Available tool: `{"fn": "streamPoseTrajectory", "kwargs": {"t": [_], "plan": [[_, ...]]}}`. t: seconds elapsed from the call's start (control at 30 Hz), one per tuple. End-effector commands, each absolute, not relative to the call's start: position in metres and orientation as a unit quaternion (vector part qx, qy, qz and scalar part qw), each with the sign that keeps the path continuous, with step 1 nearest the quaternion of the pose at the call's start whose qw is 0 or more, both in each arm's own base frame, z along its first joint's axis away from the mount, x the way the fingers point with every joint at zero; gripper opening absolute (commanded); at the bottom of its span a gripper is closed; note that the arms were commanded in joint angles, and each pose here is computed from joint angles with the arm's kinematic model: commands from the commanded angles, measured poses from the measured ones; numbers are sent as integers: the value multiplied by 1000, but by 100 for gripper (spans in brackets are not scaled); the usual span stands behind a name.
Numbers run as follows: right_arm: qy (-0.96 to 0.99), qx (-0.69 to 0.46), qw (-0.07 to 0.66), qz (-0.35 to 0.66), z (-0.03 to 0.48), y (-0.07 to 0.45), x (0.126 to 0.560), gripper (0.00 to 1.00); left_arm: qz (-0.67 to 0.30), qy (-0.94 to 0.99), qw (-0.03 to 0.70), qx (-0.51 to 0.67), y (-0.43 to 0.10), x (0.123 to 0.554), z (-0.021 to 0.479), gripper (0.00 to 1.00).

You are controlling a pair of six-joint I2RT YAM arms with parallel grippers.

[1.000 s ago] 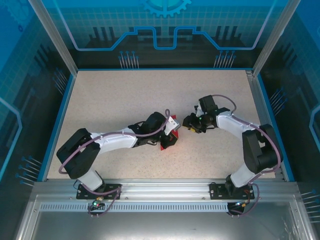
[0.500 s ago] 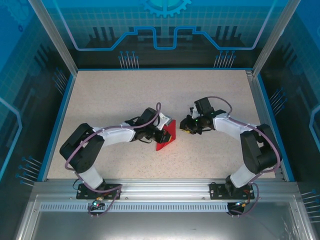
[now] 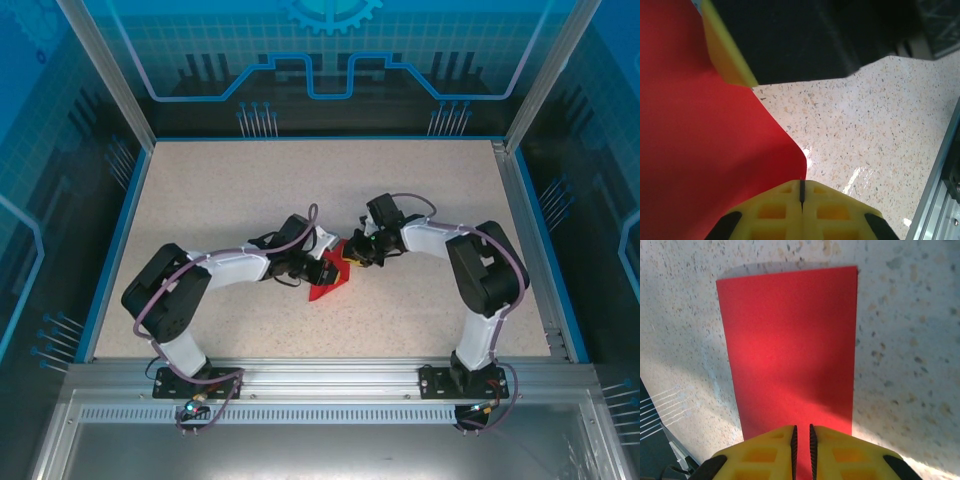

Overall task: Fold a paper plane with a square sheet of paper (pick it up from the middle)
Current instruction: Third fold the triangle at the center of the table.

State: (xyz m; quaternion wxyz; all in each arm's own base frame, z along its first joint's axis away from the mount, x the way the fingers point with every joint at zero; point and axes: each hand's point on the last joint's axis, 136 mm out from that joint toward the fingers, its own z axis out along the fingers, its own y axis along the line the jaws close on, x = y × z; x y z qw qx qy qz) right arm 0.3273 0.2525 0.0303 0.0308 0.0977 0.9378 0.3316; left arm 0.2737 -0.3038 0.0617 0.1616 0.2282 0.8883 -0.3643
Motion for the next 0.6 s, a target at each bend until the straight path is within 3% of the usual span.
{"fn": "streamPoseTrajectory", "kwargs": {"t": [0.0, 0.57], "plan": [[935, 91, 26, 342, 30, 265, 334, 17, -379, 886, 148, 222, -305, 273, 66, 2], [967, 13, -1, 253, -5, 250, 332, 16, -405, 893, 78, 179, -307, 280, 63, 5]]}}
